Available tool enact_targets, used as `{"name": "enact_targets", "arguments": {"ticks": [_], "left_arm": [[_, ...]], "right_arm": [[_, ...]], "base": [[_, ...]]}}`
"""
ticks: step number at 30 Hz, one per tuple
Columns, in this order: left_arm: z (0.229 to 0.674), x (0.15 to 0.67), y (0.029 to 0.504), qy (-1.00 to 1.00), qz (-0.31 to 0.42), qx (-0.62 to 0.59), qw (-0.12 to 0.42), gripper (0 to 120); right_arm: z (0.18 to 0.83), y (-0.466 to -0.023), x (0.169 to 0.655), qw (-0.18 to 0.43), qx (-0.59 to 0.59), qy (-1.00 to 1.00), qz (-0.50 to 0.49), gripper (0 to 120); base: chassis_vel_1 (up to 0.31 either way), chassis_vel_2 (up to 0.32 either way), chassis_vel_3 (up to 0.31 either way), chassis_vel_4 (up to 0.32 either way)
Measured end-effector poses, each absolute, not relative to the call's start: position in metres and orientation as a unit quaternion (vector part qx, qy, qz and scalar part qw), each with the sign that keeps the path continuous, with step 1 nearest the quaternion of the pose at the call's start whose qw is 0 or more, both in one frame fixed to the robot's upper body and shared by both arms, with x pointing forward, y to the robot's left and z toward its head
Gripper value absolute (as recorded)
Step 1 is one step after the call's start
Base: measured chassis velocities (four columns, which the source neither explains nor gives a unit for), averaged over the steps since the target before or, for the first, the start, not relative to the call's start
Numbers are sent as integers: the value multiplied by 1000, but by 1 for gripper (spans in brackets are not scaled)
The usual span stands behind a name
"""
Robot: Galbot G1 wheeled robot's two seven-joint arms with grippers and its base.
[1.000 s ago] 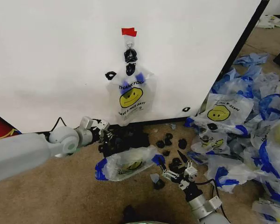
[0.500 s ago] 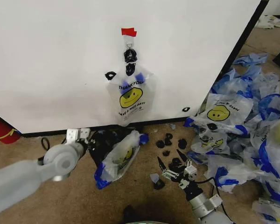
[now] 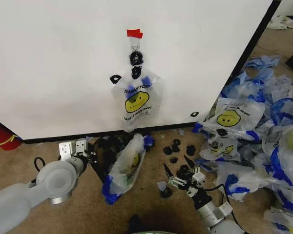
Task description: Pick up the garbage bag from the wall and place it over the trash bin.
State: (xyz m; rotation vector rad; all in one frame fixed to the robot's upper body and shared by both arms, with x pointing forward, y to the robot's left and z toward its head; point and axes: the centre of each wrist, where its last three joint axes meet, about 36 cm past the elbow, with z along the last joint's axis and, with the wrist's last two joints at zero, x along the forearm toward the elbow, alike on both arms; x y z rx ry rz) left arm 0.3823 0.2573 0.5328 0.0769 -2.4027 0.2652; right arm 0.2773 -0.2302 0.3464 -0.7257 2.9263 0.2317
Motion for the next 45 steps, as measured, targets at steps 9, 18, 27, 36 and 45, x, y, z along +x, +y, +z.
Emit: {"name": "enact_targets", "arguments": {"ticks": [9,18,27,36,45], "left_arm": [[531,386,247,-925,135,60,351,1],[515,397,237,-924,150,75,342,1],[499,401,228,-923,160,81,341,1],[498,396,230,-923,162,98,335,1],[491,387,229,-919,170,107,339,1]], "right_arm": [[349,-237,277,59,-235,968,69,100],[352,-242,276,57,-226,971,61,100],[351,-243,272,54,-219,972,61,100],[351,-241,273,55,-220,972,63,100],[350,-239,274,55,-222,971,64,100]], "base": [[0,0,0,0],[0,0,0,0],[0,0,0,0],[0,0,0,0],[0,0,0,0]]}}
